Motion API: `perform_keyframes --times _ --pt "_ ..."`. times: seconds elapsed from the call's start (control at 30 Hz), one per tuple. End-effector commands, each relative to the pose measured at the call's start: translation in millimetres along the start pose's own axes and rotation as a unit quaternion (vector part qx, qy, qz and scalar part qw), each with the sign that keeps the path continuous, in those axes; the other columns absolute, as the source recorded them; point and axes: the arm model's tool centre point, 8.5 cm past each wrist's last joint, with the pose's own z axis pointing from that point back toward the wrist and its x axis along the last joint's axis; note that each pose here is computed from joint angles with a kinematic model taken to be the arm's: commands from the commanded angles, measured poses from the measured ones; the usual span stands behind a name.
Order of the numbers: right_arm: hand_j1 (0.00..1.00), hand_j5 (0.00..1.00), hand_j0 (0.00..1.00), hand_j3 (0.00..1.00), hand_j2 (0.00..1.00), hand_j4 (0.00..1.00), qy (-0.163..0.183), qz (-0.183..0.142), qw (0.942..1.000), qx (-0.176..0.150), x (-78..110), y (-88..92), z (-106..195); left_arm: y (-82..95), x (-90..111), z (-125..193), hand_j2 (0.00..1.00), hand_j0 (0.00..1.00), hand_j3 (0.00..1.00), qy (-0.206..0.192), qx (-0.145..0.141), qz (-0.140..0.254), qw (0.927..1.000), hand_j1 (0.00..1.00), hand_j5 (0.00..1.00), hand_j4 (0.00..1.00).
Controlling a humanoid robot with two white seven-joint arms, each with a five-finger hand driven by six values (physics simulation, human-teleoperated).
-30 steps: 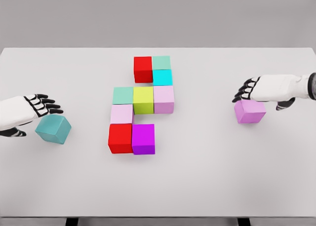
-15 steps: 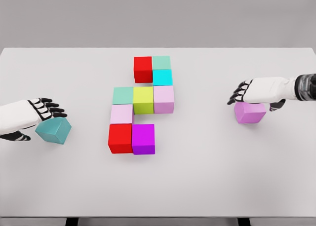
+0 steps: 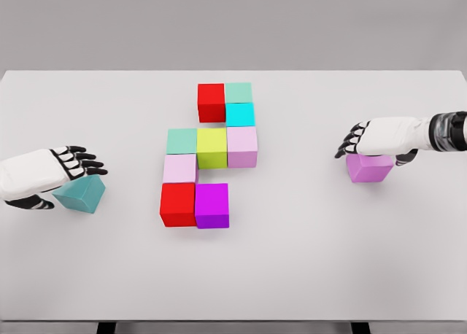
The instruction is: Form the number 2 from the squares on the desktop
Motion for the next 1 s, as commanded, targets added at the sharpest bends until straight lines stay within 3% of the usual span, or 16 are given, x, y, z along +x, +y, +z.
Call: perform_keyframes --times 0.0,0.27,0.97 --pt "0.95 0.95 0.95 0.95 0.95 0.95 0.001 0.0 1.0 -0.001 0.0 -0.4 1 -0.1 1 -3 1.0 1.0 1.0 -0.002 0.005 0.004 1.0 1.0 1.0 1.0" --pt "0.79 0.79 0.79 0.79 0.79 0.79 0.006 0.008 0.9999 0.006 -1.1 0.5 2 -4.8 3 -5 1.0 1.0 1.0 -0.005 0.0 0.006 1.0 1.0 1.0 1.0" --pt "0.72 0.72 0.72 0.72 0.72 0.72 0.0 0.024 0.9996 -0.016 6.3 -14.4 13 9.2 -30 36 1.0 1.0 1.0 0.053 -0.008 0.011 0.9985 1.0 1.0 1.0"
